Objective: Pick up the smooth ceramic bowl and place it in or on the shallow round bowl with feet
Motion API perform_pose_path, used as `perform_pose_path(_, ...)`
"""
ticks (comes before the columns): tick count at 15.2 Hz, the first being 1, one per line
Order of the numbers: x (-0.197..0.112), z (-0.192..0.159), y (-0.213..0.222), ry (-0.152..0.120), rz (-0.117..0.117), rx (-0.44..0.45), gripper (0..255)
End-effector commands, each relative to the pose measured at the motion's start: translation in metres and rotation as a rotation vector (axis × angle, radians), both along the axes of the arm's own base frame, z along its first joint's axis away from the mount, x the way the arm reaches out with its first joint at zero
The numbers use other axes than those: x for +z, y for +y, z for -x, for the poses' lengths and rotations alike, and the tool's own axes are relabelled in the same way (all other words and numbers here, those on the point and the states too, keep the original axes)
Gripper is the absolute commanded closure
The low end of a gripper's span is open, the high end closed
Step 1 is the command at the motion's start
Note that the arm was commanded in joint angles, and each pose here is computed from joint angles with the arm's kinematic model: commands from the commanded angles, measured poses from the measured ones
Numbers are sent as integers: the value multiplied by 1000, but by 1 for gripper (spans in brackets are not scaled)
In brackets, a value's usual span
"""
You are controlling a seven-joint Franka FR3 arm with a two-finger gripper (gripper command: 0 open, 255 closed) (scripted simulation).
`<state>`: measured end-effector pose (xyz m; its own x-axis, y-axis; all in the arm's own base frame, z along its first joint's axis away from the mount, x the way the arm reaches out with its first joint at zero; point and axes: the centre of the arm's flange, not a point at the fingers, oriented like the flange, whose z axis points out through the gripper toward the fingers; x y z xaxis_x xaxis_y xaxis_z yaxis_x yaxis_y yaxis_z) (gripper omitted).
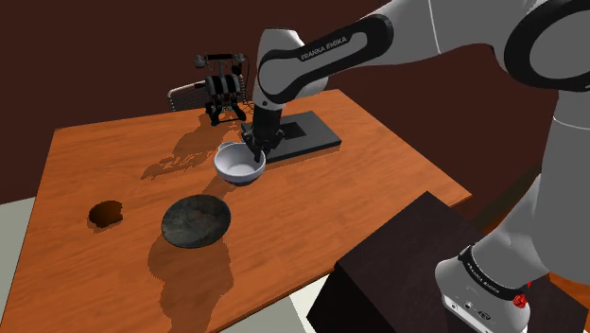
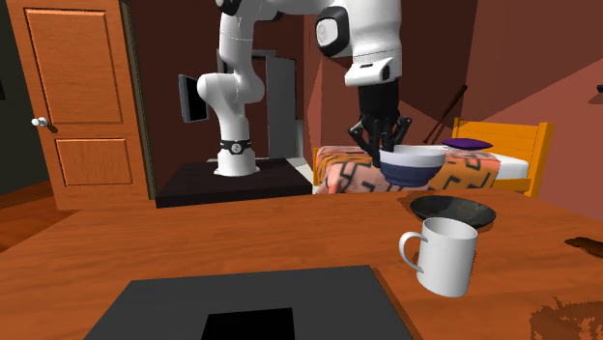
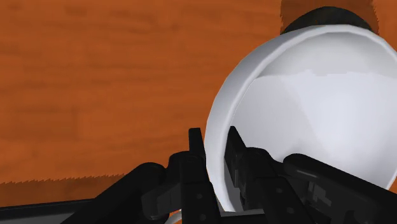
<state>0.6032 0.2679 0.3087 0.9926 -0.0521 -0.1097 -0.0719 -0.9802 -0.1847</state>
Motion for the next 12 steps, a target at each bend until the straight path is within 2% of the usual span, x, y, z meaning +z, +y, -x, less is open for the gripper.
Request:
perform_pose_path(1,1,0,27,0,0,-2,255)
perform_pose_path(10,9,13,145,0,0,-2,255)
perform_pose_path(12,4,15,157,0,0,-2,255)
